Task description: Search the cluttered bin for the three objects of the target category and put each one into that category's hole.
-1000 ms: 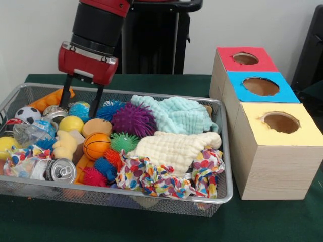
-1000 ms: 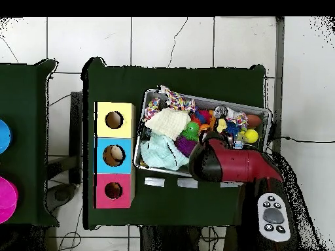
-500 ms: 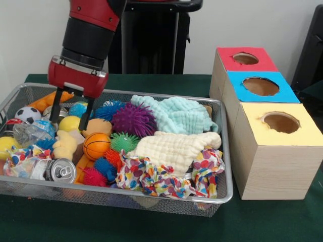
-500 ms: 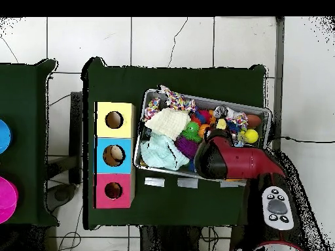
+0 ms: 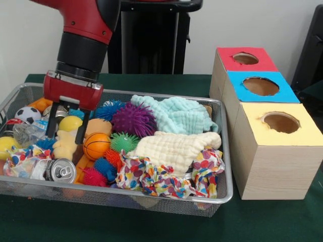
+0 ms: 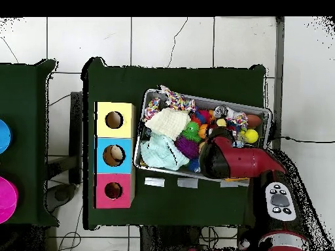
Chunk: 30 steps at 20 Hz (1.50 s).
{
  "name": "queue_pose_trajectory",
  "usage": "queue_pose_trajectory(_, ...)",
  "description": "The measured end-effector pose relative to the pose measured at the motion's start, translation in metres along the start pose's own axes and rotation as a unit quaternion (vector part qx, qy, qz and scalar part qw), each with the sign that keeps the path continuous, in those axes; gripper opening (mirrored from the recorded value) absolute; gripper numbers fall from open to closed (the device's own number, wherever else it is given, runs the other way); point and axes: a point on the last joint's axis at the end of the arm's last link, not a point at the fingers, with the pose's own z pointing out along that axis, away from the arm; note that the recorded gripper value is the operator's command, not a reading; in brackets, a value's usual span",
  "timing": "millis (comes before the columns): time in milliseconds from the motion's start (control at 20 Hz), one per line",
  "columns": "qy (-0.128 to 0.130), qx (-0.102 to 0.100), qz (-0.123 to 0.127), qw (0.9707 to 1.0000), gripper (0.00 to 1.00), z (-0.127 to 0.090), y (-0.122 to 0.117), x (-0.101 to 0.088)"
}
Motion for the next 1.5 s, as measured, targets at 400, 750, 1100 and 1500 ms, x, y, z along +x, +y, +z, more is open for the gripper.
queue_pose_trajectory(400,-0.016,-0.010,0.001,0.9998,1.00,0.016,0.000,0.004)
queue_pose_trajectory(750,-0.009,-0.016,0.000,0.9998,1.00,0.026,0.007,0.013)
queue_pose_trajectory(1100,0.039,-0.019,0.009,0.9990,1.00,0.032,0.018,0.030)
queue_pose_trajectory(1500,0.064,-0.007,0.010,0.9979,1.00,0.030,0.021,0.025)
